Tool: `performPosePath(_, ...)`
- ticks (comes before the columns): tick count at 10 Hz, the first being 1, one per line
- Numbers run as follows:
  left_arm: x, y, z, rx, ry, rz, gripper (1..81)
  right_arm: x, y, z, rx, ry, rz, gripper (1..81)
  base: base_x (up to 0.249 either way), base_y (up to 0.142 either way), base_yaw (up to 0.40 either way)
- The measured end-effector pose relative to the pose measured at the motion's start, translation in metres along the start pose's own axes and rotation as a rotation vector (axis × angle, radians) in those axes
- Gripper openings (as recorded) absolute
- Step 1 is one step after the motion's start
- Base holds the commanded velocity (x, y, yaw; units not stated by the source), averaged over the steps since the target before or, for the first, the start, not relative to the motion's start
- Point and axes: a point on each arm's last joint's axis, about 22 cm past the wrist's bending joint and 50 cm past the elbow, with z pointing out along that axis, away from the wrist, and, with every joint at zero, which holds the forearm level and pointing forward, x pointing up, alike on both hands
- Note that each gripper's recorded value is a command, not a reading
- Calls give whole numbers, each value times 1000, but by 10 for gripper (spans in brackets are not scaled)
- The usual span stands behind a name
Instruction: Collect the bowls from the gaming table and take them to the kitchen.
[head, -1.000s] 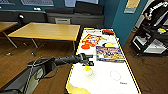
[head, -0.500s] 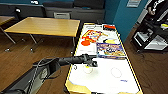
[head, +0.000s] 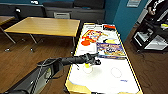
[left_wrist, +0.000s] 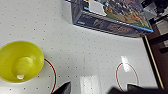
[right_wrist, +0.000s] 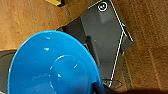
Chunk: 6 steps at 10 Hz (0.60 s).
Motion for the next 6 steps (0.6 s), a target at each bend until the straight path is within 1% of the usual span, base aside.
performPosePath(1, -2, 3, 4, -4, -2, -4, 811, 2, -1, 1, 1, -1, -2, 10, 0, 0, 0)
performPosePath(2, -3, 0, 7, -5, -2, -11, 811, 1, -1, 1, 1, -6, -2, 10, 0, 0, 0)
performPosePath(4, 3, -6, 5, -21, 14, -12, 811, 1, 0, 1, 1, -10, -3, 10, 0, 0, 0)
performPosePath(5, 0, -8, 5, 2, 4, 19, 811, 1, 0, 1, 0, -10, -4, 10, 0, 0, 0)
performPosePath(6, -10, -14, 6, 71, -31, 69, 811, 2, 0, 2, 1, -12, -6, 10, 0, 0, 0)
